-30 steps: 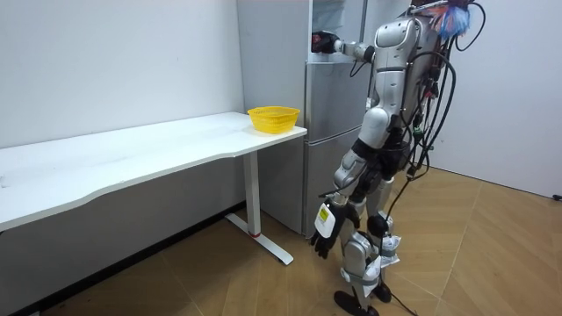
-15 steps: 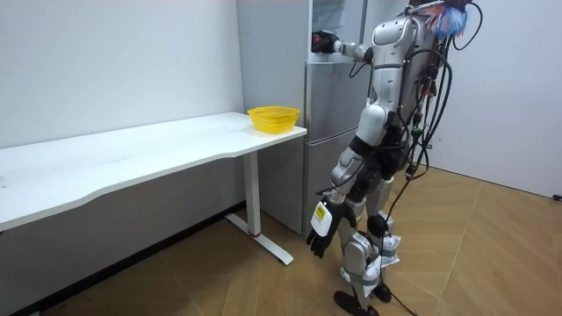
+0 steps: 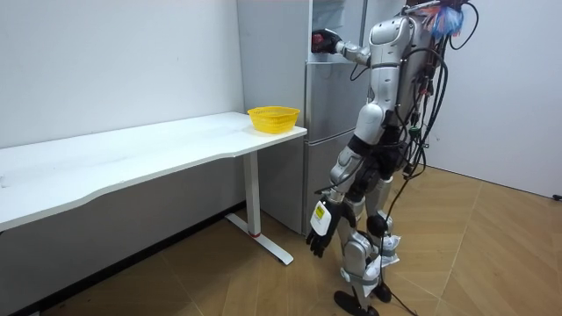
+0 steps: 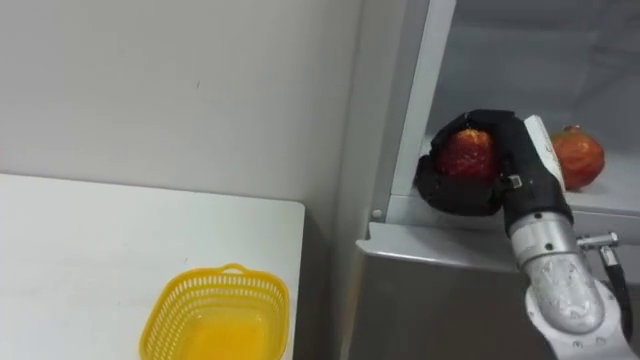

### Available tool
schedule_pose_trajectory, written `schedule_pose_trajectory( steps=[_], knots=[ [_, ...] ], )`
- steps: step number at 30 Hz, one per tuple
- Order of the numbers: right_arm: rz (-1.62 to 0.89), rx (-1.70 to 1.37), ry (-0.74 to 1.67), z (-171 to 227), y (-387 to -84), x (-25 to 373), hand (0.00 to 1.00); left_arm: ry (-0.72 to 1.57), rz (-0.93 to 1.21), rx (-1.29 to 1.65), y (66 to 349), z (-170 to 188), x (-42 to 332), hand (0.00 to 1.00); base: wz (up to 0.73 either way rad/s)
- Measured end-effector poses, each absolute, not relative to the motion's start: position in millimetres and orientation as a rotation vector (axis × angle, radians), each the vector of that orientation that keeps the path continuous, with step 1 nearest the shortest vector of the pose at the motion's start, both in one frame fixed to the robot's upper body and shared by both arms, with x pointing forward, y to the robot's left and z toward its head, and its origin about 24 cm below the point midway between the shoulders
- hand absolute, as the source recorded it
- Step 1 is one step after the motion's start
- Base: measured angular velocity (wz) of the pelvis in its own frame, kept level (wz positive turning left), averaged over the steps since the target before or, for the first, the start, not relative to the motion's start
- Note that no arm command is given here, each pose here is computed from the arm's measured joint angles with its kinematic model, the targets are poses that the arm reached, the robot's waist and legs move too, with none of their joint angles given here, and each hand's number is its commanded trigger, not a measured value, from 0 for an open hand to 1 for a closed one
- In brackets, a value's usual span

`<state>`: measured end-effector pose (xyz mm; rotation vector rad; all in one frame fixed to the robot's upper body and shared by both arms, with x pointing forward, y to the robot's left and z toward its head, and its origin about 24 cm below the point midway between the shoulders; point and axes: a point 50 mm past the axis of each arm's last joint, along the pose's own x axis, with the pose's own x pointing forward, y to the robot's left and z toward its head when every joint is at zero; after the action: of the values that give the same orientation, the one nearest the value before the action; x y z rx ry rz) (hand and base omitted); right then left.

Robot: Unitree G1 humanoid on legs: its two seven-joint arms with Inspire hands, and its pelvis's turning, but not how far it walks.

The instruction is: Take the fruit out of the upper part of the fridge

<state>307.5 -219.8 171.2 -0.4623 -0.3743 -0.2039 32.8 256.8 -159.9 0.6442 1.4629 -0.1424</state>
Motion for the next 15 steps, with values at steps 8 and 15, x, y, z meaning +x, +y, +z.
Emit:
schedule_pose_trajectory(
  steps=[8, 15],
  knots=[
    [-0.312, -0.47, -0.478, 163, -197, 275, 1.0, 1.435, -0.189, 0.637, 243, -164, 30, 0.0, -0.05],
    [-0.428, -0.543, -0.751, 197, -186, 251, 1.0, 1.423, -0.206, 0.627, 243, -166, 28, 0.0, -0.05]
  ],
)
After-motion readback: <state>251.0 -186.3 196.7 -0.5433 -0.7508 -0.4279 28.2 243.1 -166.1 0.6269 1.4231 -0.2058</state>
